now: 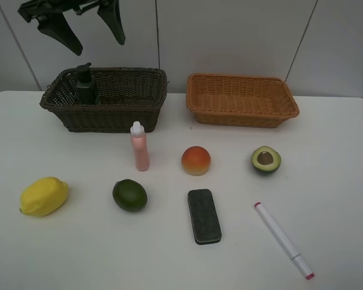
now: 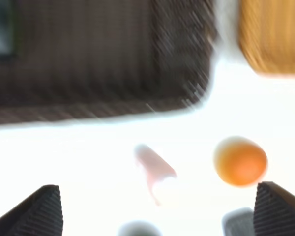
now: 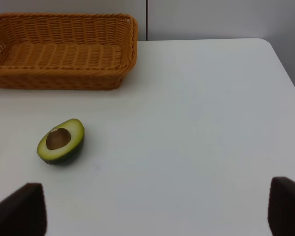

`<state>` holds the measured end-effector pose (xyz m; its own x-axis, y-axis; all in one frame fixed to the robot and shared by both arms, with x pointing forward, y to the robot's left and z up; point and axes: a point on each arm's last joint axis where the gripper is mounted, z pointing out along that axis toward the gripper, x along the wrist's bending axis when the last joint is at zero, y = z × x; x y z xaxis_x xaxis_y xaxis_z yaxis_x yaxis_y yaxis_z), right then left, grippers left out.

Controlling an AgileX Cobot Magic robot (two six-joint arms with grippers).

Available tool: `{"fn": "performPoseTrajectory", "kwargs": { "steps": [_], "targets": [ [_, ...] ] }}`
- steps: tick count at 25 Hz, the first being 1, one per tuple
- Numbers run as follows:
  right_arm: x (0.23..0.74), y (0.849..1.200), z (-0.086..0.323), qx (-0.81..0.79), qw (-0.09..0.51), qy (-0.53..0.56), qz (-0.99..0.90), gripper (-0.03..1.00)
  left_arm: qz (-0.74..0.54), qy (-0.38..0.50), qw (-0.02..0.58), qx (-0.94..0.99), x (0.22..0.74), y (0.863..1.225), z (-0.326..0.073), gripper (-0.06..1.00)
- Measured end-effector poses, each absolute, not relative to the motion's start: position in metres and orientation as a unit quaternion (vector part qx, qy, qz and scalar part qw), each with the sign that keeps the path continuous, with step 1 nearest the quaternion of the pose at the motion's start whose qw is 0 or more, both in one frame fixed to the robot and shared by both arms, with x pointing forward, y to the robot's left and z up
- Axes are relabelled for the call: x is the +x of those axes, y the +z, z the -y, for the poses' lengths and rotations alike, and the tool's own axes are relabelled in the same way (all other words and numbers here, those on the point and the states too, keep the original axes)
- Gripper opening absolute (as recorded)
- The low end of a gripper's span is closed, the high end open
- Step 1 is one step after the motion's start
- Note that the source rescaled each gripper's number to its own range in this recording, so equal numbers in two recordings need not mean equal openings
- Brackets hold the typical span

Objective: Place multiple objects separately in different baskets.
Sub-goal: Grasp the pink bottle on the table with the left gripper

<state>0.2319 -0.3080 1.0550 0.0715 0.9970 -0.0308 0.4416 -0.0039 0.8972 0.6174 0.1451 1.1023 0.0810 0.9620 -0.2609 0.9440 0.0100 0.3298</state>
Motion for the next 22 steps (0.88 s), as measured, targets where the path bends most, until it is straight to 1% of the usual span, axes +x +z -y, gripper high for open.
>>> {"fn": "performPoseTrajectory", "kwargs": {
  "steps": [4,8,15,20,21,22],
  "targets": [
    [0.232,1.055,0.308,0.616,0.396,0.351,-0.584,0.99,-0.675,-0.002,0.148,0.723,0.596,1.061,-0.103,0.99],
    [0.232,1.055,0.308,0.616,0.396,0.351,-0.584,0.99,-0.677,-0.004,0.088,0.731,0.593,1.020,-0.082,0.99],
    [0.232,1.055,0.308,0.616,0.396,0.351,-0.584,0.99,-0.684,-0.015,0.019,0.729,0.604,0.962,-0.076,0.99],
    [0.232,1.055,0.308,0.616,0.396,0.351,-0.584,0.99,-0.684,-0.019,0.003,0.729,0.612,0.921,-0.071,0.99],
    [0.232,1.055,0.308,0.616,0.396,0.351,-0.584,0.99,-0.684,-0.020,0.002,0.730,0.613,0.916,-0.070,0.97],
    [0.232,1.055,0.308,0.616,0.396,0.351,-0.584,0.99,-0.682,-0.020,0.000,0.731,0.614,0.910,-0.070,0.93]
  ]
}}
